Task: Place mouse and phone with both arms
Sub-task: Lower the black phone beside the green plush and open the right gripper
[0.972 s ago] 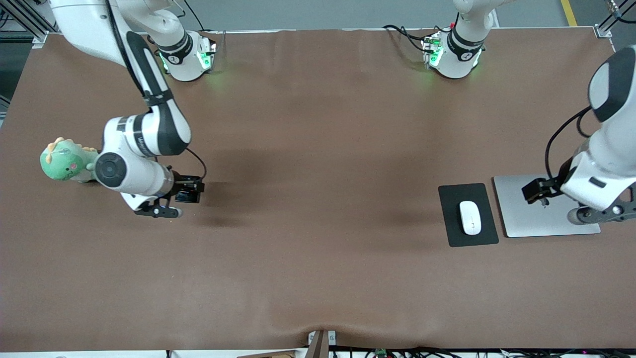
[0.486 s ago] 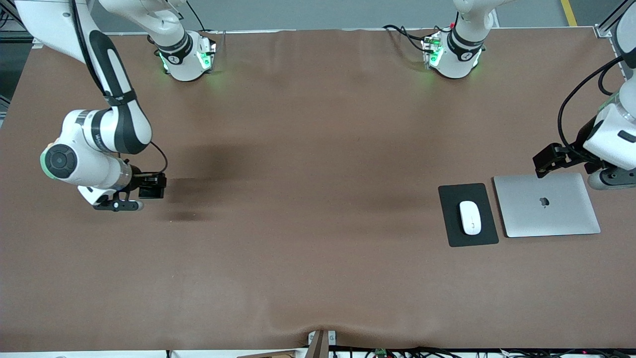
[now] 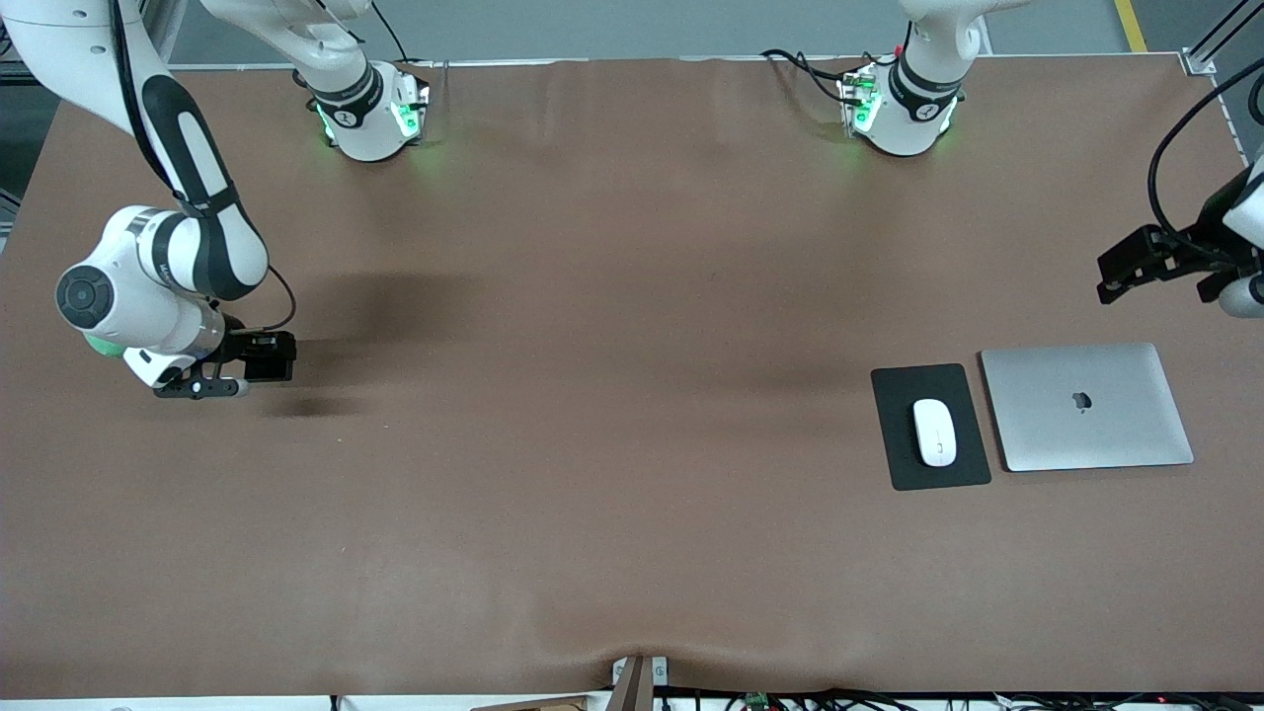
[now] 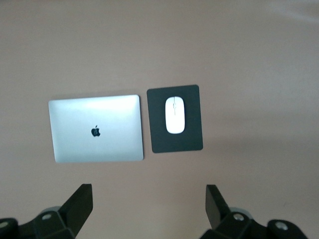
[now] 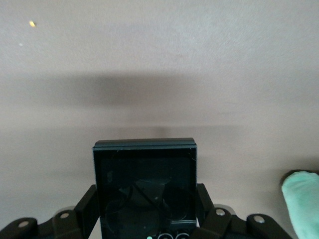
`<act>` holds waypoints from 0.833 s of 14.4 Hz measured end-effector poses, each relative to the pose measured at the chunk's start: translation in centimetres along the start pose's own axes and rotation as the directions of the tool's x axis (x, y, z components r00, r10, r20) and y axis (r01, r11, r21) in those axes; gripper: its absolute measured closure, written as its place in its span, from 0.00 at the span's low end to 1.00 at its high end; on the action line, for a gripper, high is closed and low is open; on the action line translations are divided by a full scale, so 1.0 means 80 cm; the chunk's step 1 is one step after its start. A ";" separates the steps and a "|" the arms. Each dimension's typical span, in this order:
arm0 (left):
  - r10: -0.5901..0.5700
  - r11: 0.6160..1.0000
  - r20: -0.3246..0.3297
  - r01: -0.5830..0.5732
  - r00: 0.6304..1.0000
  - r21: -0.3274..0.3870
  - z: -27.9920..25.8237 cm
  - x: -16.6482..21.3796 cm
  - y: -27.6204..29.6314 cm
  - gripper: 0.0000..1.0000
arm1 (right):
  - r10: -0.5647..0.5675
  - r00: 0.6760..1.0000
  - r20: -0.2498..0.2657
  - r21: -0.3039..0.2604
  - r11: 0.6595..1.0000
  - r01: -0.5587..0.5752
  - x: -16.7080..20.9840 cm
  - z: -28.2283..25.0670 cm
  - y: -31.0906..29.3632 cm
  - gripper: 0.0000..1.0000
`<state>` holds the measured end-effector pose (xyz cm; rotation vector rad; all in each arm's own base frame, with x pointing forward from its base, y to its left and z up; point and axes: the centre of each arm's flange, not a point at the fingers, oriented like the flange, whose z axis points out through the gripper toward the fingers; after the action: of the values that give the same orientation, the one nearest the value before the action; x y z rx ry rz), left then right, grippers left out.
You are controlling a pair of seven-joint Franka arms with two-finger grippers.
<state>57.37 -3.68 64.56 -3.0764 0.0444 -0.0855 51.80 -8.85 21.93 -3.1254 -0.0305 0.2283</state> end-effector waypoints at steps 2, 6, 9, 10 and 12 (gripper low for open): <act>-0.001 1.000 0.009 0.000 1.000 0.012 -0.001 -0.016 0.003 0.00 | 0.004 1.000 -0.022 -0.006 1.000 -0.004 -0.009 0.013 0.001 0.21; -0.010 1.000 0.029 0.009 1.000 0.021 0.005 -0.034 -0.002 0.00 | 0.025 0.999 -0.035 -0.010 1.000 -0.026 -0.026 0.034 0.012 0.21; -0.026 0.999 0.038 0.025 0.999 0.022 0.009 -0.039 -0.014 0.00 | 0.026 1.000 -0.017 -0.012 1.000 -0.026 -0.029 0.052 0.012 0.21; -0.024 0.999 0.038 0.023 0.999 0.022 0.009 -0.039 -0.013 0.00 | 0.026 1.000 -0.011 -0.013 1.000 -0.026 -0.030 0.057 0.012 0.20; -0.020 1.000 0.040 0.019 0.999 0.022 0.010 -0.039 -0.010 0.00 | 0.025 1.000 -0.008 -0.014 1.000 -0.025 -0.030 0.062 0.012 0.06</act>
<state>54.30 -2.74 63.62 -3.0562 0.0115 -0.0248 48.75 -9.84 17.34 -3.1425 0.0075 0.2166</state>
